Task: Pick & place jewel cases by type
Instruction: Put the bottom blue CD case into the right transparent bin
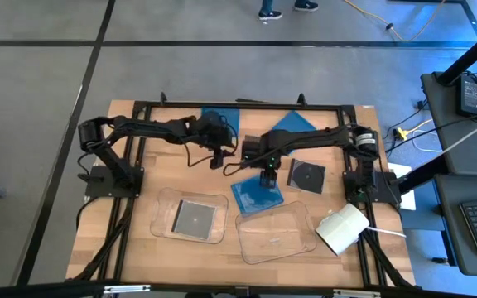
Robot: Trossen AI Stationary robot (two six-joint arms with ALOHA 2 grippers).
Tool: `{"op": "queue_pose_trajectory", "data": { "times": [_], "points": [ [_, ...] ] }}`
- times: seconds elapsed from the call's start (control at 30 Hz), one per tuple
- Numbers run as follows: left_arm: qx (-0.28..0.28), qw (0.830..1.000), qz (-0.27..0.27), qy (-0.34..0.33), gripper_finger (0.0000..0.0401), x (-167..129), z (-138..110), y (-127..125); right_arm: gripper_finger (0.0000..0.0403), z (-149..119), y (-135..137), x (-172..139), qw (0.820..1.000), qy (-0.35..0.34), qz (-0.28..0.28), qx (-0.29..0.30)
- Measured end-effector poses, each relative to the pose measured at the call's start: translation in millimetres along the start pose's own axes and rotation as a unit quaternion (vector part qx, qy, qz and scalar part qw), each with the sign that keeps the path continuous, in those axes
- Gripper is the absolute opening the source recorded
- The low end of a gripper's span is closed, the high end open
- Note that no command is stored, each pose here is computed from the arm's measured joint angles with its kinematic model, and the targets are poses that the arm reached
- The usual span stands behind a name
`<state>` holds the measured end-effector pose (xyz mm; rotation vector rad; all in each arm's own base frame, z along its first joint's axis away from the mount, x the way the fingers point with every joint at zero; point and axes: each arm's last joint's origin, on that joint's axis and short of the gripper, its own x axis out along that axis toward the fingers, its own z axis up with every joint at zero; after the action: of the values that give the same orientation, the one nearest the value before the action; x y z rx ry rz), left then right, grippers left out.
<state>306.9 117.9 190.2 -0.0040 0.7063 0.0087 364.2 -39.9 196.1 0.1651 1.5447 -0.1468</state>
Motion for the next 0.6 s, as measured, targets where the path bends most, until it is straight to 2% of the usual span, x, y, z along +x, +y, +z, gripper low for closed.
{"op": "queue_pose_trajectory", "data": {
  "times": [0.07, 0.3, 0.4, 0.5, 0.6],
  "points": [
    [0.002, 1.000, -0.022, -0.008, 0.0148, 1, -8, -1, 0.0199, -8, -1, 2, 1.000, -0.016, 0.002, 0.010],
    [0.043, 0.999, -0.030, -0.009, 0.0146, -2, -22, -1, 0.0199, -39, -4, -13, 0.994, -0.109, 0.004, 0.002],
    [0.057, 0.998, -0.036, -0.017, 0.0146, -2, -20, -2, 0.0199, -49, -10, -16, 0.988, -0.141, -0.057, -0.021],
    [0.061, 0.997, -0.035, -0.025, 0.0148, -2, -18, -3, 0.0199, -57, -15, -15, 0.984, -0.136, -0.103, -0.052],
    [0.054, 0.997, -0.032, -0.032, 0.0147, -2, -17, -3, 0.0199, -57, -13, -14, 0.987, -0.136, -0.071, -0.057]
  ]
}}
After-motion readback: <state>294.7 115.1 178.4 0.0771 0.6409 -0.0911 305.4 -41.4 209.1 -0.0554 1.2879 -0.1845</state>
